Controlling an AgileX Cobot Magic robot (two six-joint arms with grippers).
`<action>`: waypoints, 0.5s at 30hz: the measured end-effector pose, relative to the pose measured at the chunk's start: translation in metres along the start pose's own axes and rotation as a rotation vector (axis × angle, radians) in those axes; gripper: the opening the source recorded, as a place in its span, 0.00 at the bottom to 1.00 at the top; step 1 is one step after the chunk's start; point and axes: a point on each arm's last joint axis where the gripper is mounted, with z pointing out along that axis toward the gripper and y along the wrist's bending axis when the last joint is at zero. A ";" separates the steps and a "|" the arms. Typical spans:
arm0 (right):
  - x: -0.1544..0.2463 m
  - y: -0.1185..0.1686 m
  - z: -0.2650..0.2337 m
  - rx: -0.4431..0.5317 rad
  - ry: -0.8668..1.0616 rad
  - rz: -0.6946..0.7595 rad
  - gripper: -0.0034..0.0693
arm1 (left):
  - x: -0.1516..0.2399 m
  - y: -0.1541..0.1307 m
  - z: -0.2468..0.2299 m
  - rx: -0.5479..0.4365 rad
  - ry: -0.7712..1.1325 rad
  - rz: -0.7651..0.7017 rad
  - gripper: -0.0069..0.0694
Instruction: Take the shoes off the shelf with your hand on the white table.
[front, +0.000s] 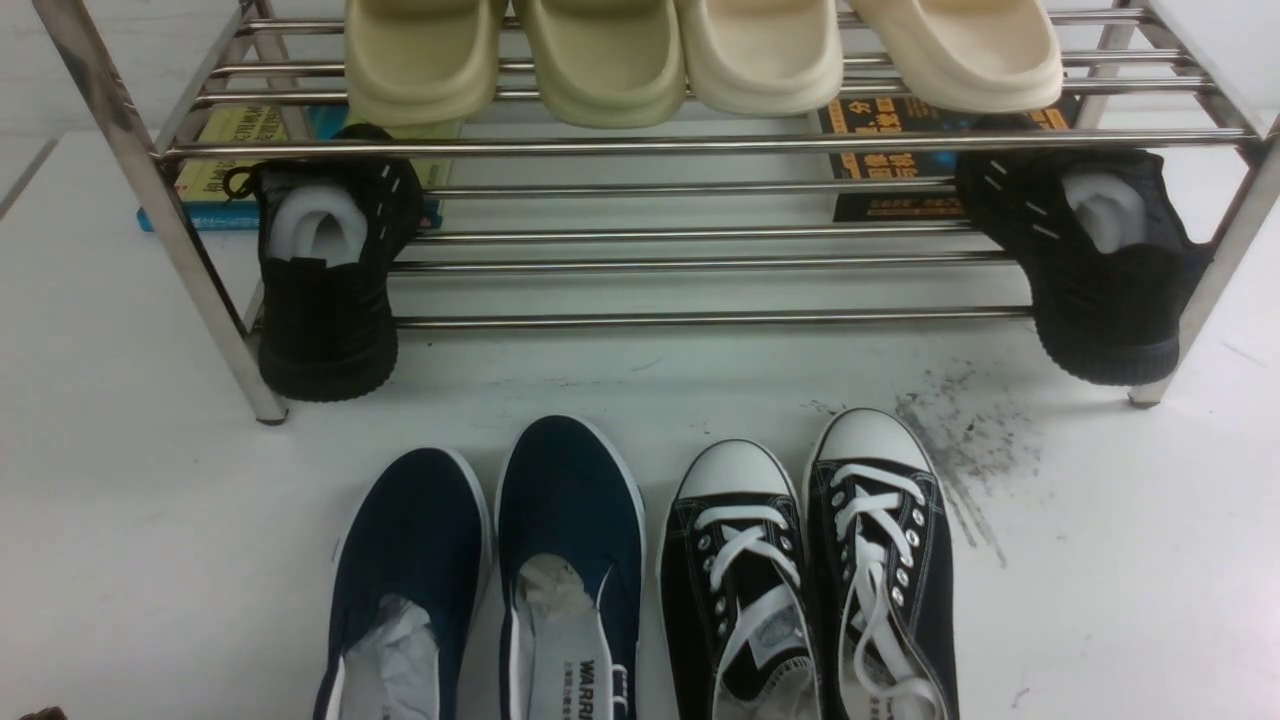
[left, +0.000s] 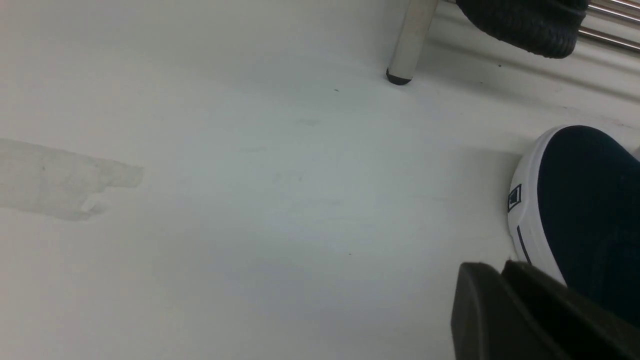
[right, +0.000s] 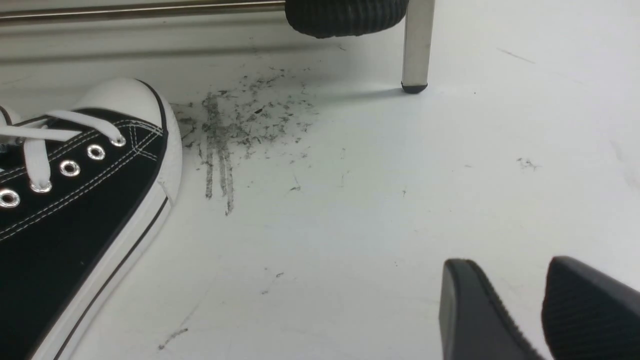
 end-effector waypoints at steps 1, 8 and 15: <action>0.000 0.000 0.000 0.000 0.000 0.000 0.38 | 0.000 0.000 0.000 -0.003 0.000 0.001 0.19; 0.000 0.000 0.000 0.000 0.000 0.000 0.38 | 0.000 0.000 0.000 -0.004 -0.001 0.003 0.20; 0.000 0.000 0.000 0.000 0.000 0.000 0.38 | 0.000 0.000 0.000 -0.004 -0.002 0.004 0.21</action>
